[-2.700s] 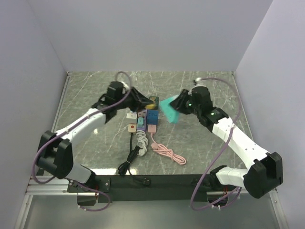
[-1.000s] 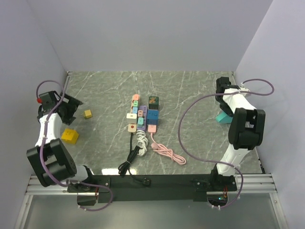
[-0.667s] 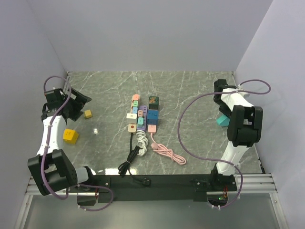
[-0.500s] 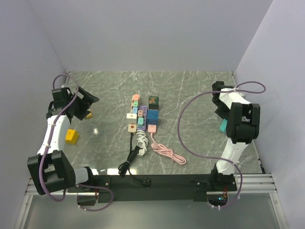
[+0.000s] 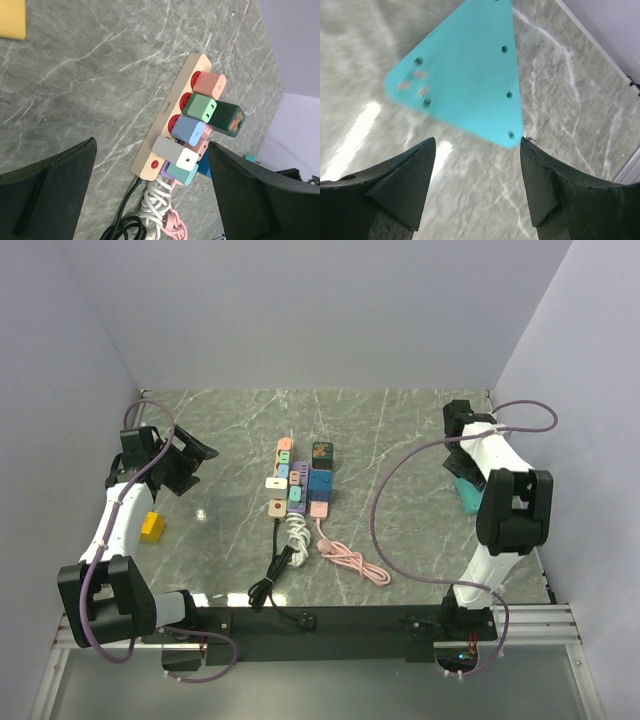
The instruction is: Pull the plug off the socket
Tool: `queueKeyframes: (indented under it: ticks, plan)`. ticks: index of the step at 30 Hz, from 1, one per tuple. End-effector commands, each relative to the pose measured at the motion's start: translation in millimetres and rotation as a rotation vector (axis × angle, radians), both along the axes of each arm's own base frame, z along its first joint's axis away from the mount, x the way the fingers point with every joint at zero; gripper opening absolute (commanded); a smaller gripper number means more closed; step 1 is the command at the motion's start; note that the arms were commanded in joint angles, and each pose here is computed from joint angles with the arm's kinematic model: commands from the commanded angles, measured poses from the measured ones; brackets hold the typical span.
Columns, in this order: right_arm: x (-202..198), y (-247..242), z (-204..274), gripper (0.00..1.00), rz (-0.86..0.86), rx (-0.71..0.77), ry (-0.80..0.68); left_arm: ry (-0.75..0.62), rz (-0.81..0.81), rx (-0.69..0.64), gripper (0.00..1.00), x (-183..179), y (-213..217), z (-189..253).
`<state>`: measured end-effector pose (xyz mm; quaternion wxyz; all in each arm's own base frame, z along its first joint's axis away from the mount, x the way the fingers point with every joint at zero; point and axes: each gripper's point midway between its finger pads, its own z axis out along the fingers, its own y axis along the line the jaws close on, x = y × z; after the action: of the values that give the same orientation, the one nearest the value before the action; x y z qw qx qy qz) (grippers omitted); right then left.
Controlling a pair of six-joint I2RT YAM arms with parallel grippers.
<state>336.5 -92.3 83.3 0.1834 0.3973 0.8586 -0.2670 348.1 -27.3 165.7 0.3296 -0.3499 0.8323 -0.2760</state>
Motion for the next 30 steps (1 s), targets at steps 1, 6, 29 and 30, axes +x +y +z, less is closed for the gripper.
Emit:
queueKeyframes:
  ticks: [1,6,29,30]
  plan:
    - [12,16,46,0.75,0.066,0.041,-0.132,-0.047,0.000,0.007,0.98,1,-1,11]
    - [21,76,65,0.79,0.300,0.180,-0.219,-0.061,-0.011,0.012,0.99,2,-4,14]
    - [16,369,65,0.84,1.062,0.567,-0.207,-0.087,-0.186,0.024,0.99,-4,-60,22]
    - [15,374,66,0.84,1.063,0.572,-0.216,-0.092,-0.219,0.022,0.99,-6,-71,22]
